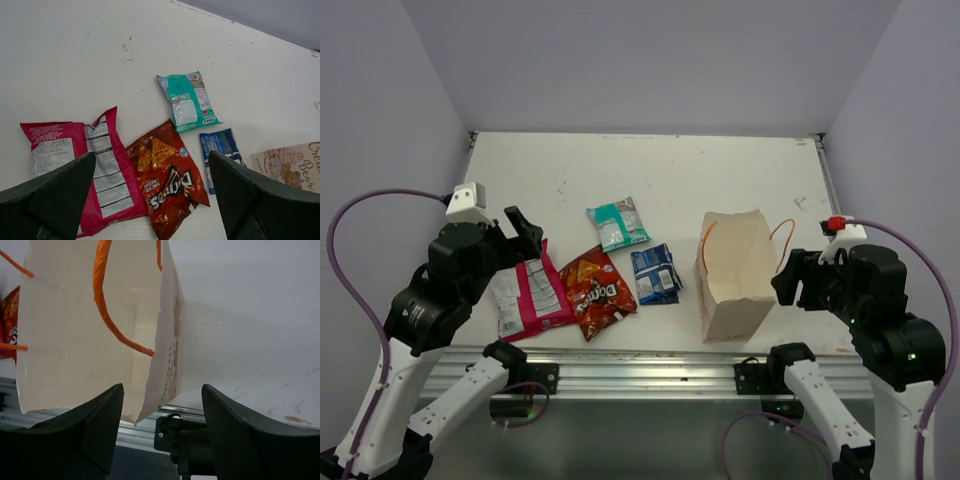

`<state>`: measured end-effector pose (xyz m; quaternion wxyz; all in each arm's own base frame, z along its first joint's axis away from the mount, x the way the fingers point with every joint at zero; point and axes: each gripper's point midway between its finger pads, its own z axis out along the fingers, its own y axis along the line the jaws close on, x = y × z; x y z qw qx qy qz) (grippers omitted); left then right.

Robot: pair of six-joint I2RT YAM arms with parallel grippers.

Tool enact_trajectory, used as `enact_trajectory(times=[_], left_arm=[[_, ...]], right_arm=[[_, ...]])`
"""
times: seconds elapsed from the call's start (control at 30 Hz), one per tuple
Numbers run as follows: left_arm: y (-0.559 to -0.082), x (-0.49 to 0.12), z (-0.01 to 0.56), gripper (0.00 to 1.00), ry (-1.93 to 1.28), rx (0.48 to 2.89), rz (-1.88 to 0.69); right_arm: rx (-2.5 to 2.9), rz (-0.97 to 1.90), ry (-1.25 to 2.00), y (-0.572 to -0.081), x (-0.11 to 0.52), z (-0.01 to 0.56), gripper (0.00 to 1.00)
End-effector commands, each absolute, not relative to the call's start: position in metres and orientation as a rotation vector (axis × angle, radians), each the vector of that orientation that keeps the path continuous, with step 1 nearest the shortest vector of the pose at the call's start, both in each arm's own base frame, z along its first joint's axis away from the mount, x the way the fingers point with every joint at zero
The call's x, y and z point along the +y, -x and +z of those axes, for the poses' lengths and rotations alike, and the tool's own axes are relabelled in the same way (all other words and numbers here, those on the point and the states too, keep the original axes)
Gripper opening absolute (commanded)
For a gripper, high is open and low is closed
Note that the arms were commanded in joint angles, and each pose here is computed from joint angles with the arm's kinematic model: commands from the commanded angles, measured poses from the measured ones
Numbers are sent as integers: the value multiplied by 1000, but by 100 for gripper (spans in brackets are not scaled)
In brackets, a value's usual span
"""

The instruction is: Place the snacks into the paper bag

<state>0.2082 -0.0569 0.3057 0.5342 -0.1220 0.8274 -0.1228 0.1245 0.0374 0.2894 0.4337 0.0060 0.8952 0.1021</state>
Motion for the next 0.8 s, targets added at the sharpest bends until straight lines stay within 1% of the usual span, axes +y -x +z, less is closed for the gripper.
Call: enact_trajectory(times=[0.0, 0.03, 0.13, 0.17, 0.2, 0.27, 0.33, 0.4, 0.43, 0.47, 0.5, 0.53, 0.57, 0.6, 0.67, 0.7, 0.73, 0.77], left_arm=[[-214, -54, 312, 99, 311, 1941, -275], [-215, -53, 307, 99, 313, 1947, -269], [-217, -55, 301, 100, 314, 1953, -270], [-217, -55, 301, 100, 315, 1952, -270], [-217, -55, 300, 100, 315, 1953, -269], [-218, -54, 297, 100, 319, 1957, -256], [-219, -54, 293, 100, 320, 1963, -249], [-221, -54, 285, 100, 322, 1982, -234], [-222, -54, 282, 100, 328, 1988, -230], [-222, -53, 278, 100, 334, 1996, -220], [-225, -54, 269, 100, 336, 2016, -207], [-227, -55, 263, 98, 334, 2029, -201], [-229, -55, 257, 95, 334, 2038, -192], [-233, -55, 238, 93, 339, 2078, -150], [-237, -54, 213, 93, 357, 2128, -109], [-242, -57, 188, 94, 357, 2174, -85], [-243, -60, 176, 97, 354, 2196, -81], [-249, -64, 171, 98, 354, 2194, -96]], right_arm=[[2214, 220, 11, -146, 36, 289, 67], [2217, 226, 15, -150, 38, 287, 67], [2231, 227, 19, -158, 40, 280, 56], [2241, 230, 23, -161, 41, 278, 50], [2241, 239, 31, -162, 43, 277, 47], [2251, 251, 34, -167, 46, 273, 42], [2266, 265, 43, -172, 49, 268, 41], [2274, 267, 48, -174, 50, 265, 36], [2273, 272, 48, -176, 50, 264, 22], [2271, 275, 52, -176, 51, 264, 16], [2267, 274, 49, -177, 51, 265, 0], [2265, 271, 48, -177, 50, 265, 0], [2263, 268, 50, -178, 50, 266, 0], [2260, 266, 54, -178, 50, 267, 0], [2263, 266, 57, -178, 50, 266, 0], [2261, 266, 57, -179, 50, 266, 0], [2258, 266, 58, -179, 50, 267, 0], [2258, 272, 63, -179, 51, 267, 0]])
